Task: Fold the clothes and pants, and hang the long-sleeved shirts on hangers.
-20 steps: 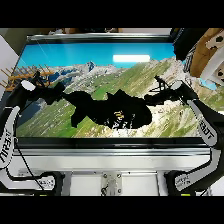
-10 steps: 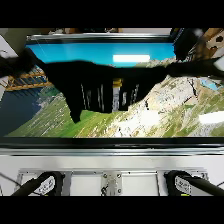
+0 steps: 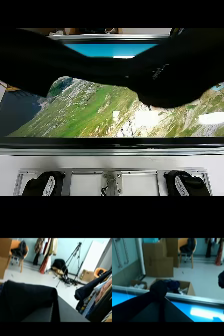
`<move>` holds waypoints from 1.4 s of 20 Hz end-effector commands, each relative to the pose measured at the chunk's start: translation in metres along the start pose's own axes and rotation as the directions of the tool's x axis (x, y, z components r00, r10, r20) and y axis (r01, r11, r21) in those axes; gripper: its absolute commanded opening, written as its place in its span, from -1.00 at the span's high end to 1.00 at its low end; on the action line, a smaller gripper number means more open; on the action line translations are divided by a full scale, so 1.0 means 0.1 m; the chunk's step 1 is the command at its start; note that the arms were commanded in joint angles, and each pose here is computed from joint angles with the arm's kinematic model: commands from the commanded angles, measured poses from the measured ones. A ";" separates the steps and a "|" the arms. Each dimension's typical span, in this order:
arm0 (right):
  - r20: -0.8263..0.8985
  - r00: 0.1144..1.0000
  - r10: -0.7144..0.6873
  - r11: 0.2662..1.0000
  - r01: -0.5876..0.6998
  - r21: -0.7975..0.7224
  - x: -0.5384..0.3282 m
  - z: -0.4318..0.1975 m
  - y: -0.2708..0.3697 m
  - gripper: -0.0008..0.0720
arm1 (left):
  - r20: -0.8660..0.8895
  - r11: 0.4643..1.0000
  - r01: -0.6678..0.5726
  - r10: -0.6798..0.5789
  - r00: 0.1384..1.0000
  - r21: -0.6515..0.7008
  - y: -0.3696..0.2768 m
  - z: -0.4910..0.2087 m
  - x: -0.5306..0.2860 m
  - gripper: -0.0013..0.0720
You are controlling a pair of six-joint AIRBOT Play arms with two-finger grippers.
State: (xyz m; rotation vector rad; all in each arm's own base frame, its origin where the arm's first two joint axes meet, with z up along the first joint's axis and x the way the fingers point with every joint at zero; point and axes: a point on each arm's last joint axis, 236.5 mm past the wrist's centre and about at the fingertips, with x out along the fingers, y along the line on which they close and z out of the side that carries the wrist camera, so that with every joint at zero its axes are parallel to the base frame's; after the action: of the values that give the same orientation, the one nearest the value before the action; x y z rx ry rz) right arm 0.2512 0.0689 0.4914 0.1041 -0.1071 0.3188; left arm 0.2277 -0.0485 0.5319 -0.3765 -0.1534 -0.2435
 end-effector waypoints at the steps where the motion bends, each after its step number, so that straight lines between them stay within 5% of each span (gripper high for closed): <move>1: 0.150 0.989 -0.011 0.999 0.006 0.033 -0.34 0.39 0.13 0.94 | 0.065 0.999 0.024 -0.027 0.997 0.048 -0.21 0.17 -0.29 0.94; 6: -0.138 0.990 -0.005 0.982 0.031 0.184 0.22 -0.37 -0.13 0.94 | -0.249 0.998 -0.061 0.054 0.967 -0.023 0.41 -0.62 0.45 0.94; 11: -0.665 0.747 0.018 0.953 0.187 0.237 1.21 -2.36 -0.86 0.94 | -0.609 0.947 -0.280 0.131 0.782 -0.155 1.77 -2.28 1.60 0.94; 17: -0.725 0.688 0.018 0.886 0.325 0.331 2.32 -3.99 -1.51 0.91 | -0.801 0.941 -0.295 0.047 0.596 -0.165 2.31 -4.25 2.69 0.94; 18: -0.728 0.685 0.040 0.869 0.336 0.364 2.39 -4.12 -1.51 0.64 | -0.815 0.945 -0.279 0.026 0.579 -0.168 2.27 -4.42 2.80 0.60; 19: -0.729 0.683 0.054 0.857 0.343 0.385 2.43 -4.21 -1.52 -0.09 | -0.819 0.950 -0.263 0.013 0.573 -0.169 2.23 -4.50 2.87 -0.48; 20: -0.730 0.681 0.052 0.855 0.347 0.385 2.43 -4.23 -1.55 -0.60 | -0.816 0.952 -0.254 0.007 0.578 -0.172 2.19 -4.52 2.94 -0.99; 24: -0.739 0.673 0.030 0.886 0.325 0.331 2.12 -3.87 -1.77 -0.62 | -0.811 0.940 -0.294 0.036 0.584 -0.171 2.28 -4.21 2.77 -0.66; 28: -0.869 0.493 0.036 0.881 0.395 0.261 1.06 -4.04 -1.84 -0.60 | -0.899 0.909 -0.415 0.195 0.392 0.016 2.68 -4.39 1.77 -0.64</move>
State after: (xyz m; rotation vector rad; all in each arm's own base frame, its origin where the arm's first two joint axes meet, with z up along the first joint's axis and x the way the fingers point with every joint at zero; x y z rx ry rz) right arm 0.5074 -0.0043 0.1131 0.4179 0.8554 0.1602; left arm 0.5639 -0.0390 0.1027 -0.5008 0.9105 -0.1582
